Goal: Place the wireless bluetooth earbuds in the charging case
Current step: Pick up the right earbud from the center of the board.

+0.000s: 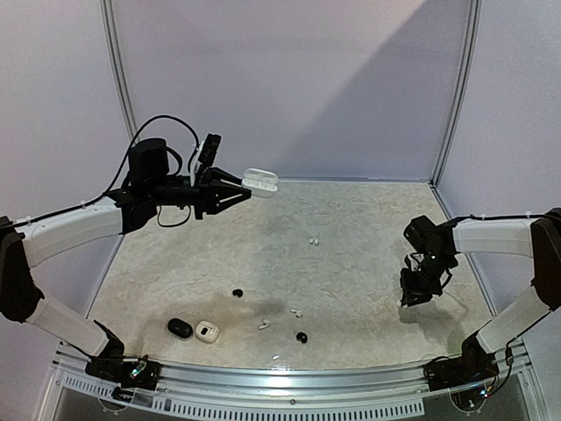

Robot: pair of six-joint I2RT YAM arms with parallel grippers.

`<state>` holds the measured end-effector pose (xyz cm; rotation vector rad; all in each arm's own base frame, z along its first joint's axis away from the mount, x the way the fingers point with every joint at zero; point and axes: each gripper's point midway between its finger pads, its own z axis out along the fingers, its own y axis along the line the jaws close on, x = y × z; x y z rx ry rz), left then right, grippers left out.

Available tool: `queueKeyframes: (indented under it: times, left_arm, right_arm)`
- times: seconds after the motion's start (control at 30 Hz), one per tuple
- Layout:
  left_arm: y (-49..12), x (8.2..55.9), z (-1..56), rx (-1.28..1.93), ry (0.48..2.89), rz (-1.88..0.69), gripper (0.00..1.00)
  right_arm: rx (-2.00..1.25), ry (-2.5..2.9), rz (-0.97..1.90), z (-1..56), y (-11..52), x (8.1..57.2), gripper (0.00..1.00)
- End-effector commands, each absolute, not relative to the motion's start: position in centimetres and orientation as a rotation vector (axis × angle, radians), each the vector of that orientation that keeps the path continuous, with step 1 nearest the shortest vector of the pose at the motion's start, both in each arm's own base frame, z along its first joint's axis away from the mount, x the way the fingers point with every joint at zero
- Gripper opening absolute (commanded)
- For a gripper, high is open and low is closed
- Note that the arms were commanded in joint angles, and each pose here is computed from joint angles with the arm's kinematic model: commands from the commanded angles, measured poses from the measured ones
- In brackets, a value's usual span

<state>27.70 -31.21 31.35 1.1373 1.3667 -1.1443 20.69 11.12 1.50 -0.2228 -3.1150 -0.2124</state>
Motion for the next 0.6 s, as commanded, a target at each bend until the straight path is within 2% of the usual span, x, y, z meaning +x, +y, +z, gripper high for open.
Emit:
queueKeyframes:
  times: [0.0,0.2,0.57]
  left_arm:
    - [-30.8,27.6,31.9,1.147,1.344,-1.114,0.00]
    - [-30.7,27.5,31.9,1.150,1.344,-1.107,0.00]
    - [-30.5,27.6,31.8,1.156,1.339,-1.091,0.00]
  right_arm:
    - [-0.224,-3.039,-0.219,1.4,11.7,18.5,0.16]
    - [-0.233,-3.020,-0.118,1.2,10.9,18.1,0.16]
    - [-0.179,-3.084,-0.144,0.9,11.7,20.3,0.15]
